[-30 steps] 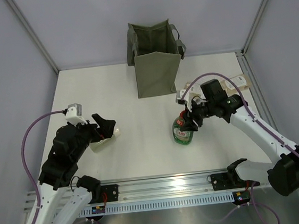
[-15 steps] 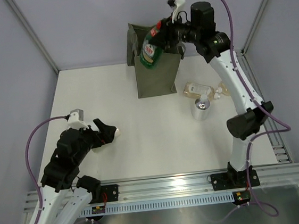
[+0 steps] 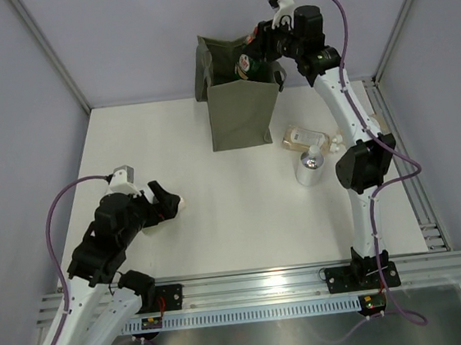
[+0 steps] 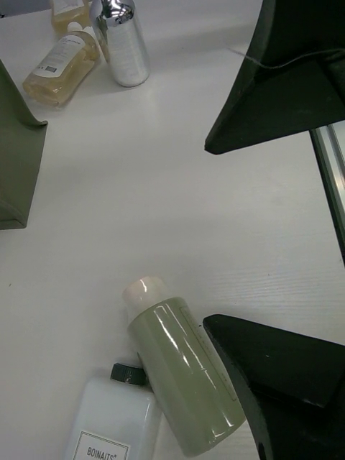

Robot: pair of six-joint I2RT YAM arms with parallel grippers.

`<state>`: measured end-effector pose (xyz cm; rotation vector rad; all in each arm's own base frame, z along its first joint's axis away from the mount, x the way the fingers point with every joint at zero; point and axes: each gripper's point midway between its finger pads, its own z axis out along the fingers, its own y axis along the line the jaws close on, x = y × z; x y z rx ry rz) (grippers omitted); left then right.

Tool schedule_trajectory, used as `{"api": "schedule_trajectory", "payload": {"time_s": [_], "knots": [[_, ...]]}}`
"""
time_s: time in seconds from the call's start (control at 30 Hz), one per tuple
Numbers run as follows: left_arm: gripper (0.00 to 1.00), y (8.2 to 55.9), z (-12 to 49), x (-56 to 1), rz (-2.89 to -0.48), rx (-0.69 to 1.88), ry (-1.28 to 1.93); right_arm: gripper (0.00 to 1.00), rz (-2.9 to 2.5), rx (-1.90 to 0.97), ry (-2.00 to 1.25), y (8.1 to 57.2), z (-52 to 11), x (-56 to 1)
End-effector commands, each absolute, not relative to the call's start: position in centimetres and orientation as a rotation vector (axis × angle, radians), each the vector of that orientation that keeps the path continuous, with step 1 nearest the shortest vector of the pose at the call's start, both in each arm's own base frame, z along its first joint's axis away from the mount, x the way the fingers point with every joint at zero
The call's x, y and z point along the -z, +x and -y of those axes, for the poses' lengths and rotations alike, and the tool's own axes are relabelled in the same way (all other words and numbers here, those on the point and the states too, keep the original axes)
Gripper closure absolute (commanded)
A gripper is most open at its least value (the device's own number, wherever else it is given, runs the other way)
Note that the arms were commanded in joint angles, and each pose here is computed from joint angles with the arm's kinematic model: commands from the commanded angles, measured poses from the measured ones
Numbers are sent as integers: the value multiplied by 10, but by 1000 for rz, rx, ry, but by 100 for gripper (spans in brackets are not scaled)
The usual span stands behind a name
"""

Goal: Place the personal care products into the canvas bag

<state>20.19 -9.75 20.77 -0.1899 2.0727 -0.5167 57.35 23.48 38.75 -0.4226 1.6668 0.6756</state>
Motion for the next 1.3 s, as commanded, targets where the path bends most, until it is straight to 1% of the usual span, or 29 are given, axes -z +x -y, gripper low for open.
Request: {"api": "schedule_trajectory", "payload": {"time_s": [0.0, 0.03, 0.07, 0.2, 0.23, 0.4, 0.43, 0.47, 0.5, 0.53, 0.57, 0.6, 0.63, 0.67, 0.7, 0.73, 0.8, 0.87, 0.93, 1.07, 1.1, 1.17, 1.23, 1.27], "knots": [[1, 210, 102, -209, -2054, 520, -162, 100, -1462, -769, -597, 540, -268, -438], [1, 210, 102, -207, -2063, 517, -159, 100, -1505, -804, -634, 535, -277, -416], [1, 210, 102, -205, -2068, 516, -157, 100, -1506, -809, -651, 529, -279, -415], [1, 207, 104, -200, -2088, 524, -148, 100, -1626, -793, -664, 530, -286, -369], [1, 206, 104, -199, -2099, 523, -151, 100, -1664, -733, -673, 538, -282, -349], [1, 205, 95, -188, -2165, 456, -217, 100, -1776, -598, -691, 553, -276, -297], [1, 203, 91, -182, -2198, 427, -235, 95, -1796, -592, -698, 552, -276, -286], [1, 203, 89, -179, -2218, 404, -250, 88, -1794, -581, -713, 552, -276, -283], [1, 205, 84, -173, -2249, 359, -279, 77, -1802, -582, -723, 550, -275, -281], [1, 202, 81, -169, -2277, 326, -294, 70, -1803, -583, -735, 549, -276, -280], [1, 202, 78, -165, -2301, 300, -308, 61, -1812, -583, -741, 550, -275, -276], [1, 205, 74, -157, -2334, 246, -345, 51, -1825, -590, -760, 546, -276, -274], [1, 202, 71, -152, -2373, 207, -351, 33, -1814, -590, -771, 546, -276, -279], [1, 204, 67, -152, -2380, 164, -365, 22, -1815, -593, -781, 545, -277, -279], [1, 206, 65, -145, -2417, 120, -402, 15, -1805, -603, -792, 542, -279, -287], [1, 204, 62, -141, -2448, 80, -403, 2, -1794, -604, -797, 541, -278, -294], [1, 209, 61, -143, -2461, 50, -406, 0, -1772, -621, -811, 536, -279, -307], [1, 213, 62, -140, -2487, 22, -393, 0, -1715, -623, -820, 530, -275, -336], [1, 220, 64, -144, -2507, -5, -323, 1, -1673, -647, -841, 522, -270, -358], [1, 232, 65, -155, -2551, -73, -142, 0, -1572, -661, -902, 492, -250, -405], [1, 237, 68, -162, -2555, -74, -38, 0, -1571, -672, -916, 483, -245, -409], [1, 238, 72, -159, -2615, -88, 77, 0, -1560, -680, -936, 463, -233, -423], [1, 246, 81, -169, -2607, -61, 129, 0, -1580, -700, -936, 449, -223, -424], [1, 249, 79, -170, -2608, -91, 145, 1, -1562, -701, -935, 434, -216, -437]]}}
